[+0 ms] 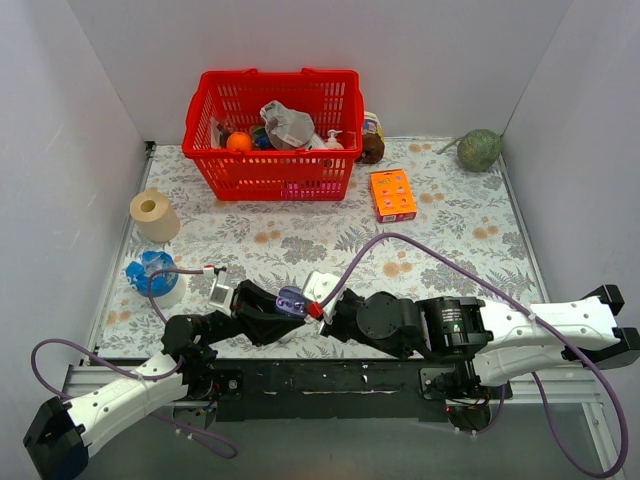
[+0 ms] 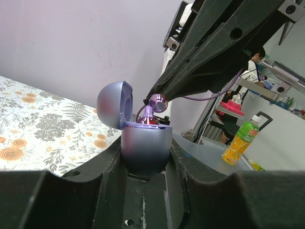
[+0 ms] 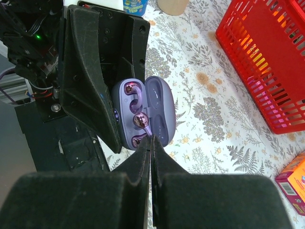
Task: Insert the wireless bluetooth earbuds into the charging case
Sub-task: Place the earbud in the charging case.
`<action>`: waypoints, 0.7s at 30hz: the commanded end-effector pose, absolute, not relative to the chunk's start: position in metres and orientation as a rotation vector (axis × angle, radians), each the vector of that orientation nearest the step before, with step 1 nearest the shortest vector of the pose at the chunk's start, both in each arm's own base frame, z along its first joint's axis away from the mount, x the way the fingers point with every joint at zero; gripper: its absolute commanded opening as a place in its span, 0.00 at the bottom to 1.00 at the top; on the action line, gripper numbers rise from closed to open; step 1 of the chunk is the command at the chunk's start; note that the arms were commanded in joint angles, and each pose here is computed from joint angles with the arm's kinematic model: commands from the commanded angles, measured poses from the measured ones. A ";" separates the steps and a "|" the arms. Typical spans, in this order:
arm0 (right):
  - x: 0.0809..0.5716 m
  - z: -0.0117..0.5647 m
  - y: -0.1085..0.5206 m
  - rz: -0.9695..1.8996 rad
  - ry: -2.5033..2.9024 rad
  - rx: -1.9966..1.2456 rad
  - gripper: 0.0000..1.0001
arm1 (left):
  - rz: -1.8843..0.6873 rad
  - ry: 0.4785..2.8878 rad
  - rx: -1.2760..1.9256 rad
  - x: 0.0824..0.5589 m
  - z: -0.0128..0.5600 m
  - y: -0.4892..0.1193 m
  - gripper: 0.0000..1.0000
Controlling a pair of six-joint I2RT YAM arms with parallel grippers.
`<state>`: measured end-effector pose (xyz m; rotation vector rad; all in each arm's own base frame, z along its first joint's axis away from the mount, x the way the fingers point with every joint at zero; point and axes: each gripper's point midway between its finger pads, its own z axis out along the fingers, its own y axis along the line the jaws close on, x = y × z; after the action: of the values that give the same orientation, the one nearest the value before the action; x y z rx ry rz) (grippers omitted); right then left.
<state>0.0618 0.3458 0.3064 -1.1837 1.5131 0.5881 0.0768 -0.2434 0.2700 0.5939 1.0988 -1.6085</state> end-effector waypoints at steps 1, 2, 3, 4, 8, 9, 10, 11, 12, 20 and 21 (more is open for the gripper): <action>0.064 0.319 0.337 0.535 1.493 -1.216 0.01 | -1.572 1.026 0.543 0.083 0.284 -0.236 0.00; 0.064 0.321 0.338 0.538 1.490 -1.214 0.01 | -1.571 1.029 0.545 0.083 0.284 -0.237 0.00; 0.064 0.322 0.338 0.534 1.487 -1.219 0.01 | -1.572 1.028 0.548 0.083 0.283 -0.237 0.00; 0.064 0.322 0.340 0.530 1.484 -1.224 0.01 | -1.572 1.028 0.548 0.083 0.283 -0.237 0.00; 0.064 0.322 0.342 0.522 1.481 -1.235 0.01 | -1.573 1.026 0.546 0.082 0.284 -0.236 0.00; 0.063 0.322 0.342 0.522 1.481 -1.237 0.01 | -1.574 1.027 0.548 0.082 0.284 -0.236 0.00; 0.064 0.321 0.343 0.516 1.484 -1.241 0.01 | -1.574 1.025 0.549 0.082 0.284 -0.236 0.00; 0.064 0.321 0.343 0.515 1.484 -1.240 0.01 | -1.576 1.026 0.550 0.081 0.284 -0.236 0.00; 0.064 0.324 0.343 0.518 1.483 -1.236 0.01 | -1.576 1.024 0.550 0.081 0.284 -0.236 0.00; 0.066 0.337 0.343 0.548 1.495 -1.165 0.23 | -1.572 1.025 0.548 0.081 0.283 -0.235 0.00; 0.066 0.344 0.342 0.567 1.493 -1.138 0.31 | -1.566 1.027 0.546 0.082 0.282 -0.235 0.00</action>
<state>0.0639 0.3419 0.2996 -1.2749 1.5253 0.4842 0.0786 -0.2382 0.2812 0.5622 1.0488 -1.5961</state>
